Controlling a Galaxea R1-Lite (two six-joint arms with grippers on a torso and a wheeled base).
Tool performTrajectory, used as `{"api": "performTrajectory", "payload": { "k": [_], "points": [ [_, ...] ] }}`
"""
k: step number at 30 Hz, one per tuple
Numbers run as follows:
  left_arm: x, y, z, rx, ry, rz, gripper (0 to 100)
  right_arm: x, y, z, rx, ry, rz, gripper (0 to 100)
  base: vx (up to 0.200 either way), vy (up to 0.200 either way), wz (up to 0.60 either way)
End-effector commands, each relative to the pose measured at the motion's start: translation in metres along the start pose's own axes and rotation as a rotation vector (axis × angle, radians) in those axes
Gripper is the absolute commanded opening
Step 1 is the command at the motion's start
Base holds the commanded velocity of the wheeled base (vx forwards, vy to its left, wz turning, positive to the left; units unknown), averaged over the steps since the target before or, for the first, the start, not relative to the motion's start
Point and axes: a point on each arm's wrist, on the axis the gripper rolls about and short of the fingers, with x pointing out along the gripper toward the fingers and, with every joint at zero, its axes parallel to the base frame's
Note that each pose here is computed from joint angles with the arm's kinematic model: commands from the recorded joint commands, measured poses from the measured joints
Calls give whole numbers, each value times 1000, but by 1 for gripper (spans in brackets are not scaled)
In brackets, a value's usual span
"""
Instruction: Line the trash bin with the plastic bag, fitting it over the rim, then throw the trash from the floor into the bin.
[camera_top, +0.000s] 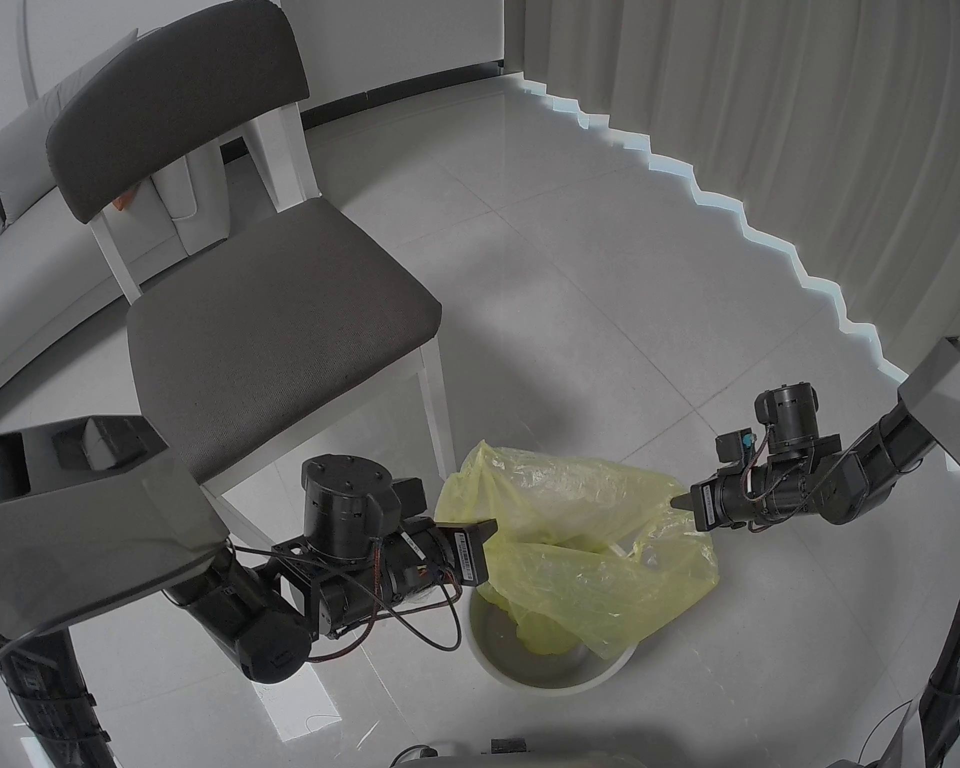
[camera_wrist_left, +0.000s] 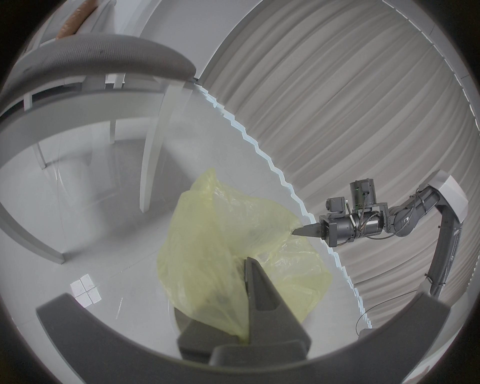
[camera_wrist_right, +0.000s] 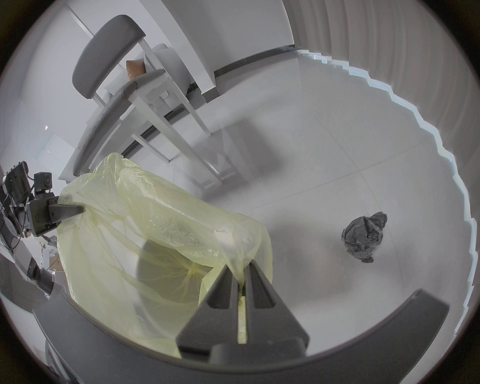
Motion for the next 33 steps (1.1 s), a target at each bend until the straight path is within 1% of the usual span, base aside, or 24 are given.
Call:
{"api": "performTrajectory", "payload": {
  "k": [1,7,11,14,17,18,19,21,23,24,25,26,31,32,33],
  "points": [
    [-10,-7,12,5,-39,-19,0,-17,4,12,-14,-53,-4,0,0,0,0],
    [-7,-5,9,4,-37,-13,0,-16,3,13,-13,-64,-6,0,0,0,0],
    [-10,-5,13,4,-49,-14,0,-24,3,15,-20,-75,-12,0,0,0,0],
    [-7,-2,11,0,-37,-5,0,-22,1,17,-19,-81,-15,0,0,0,0],
    [0,1,2,-3,-8,2,0,-8,-4,12,-7,-52,-14,0,0,0,0],
    [8,5,-6,-6,17,11,0,3,-8,6,1,-25,-13,0,0,0,0],
    [8,5,-6,-6,17,11,0,3,-8,6,1,-25,-13,0,0,0,0],
    [21,14,-19,-11,54,31,0,24,-13,-10,18,37,-7,0,0,0,0],
    [24,16,-23,-14,68,38,0,30,-14,-14,22,53,-6,0,0,0,0],
    [30,22,-33,-18,95,55,0,40,-17,-24,32,88,-4,0,0,0,0],
    [30,22,-33,-18,95,55,0,40,-17,-24,32,88,-4,0,0,0,0],
    [32,23,-39,-18,115,60,0,47,-18,-32,39,116,-2,0,0,0,0],
    [21,19,-45,-17,143,57,0,47,-17,-42,30,157,3,0,0,0,0],
    [6,14,-44,-18,155,53,0,45,-16,-52,16,187,6,0,0,0,0],
    [2,13,-45,-18,160,51,0,43,-16,-54,10,193,7,0,0,0,0]
  ]
}}
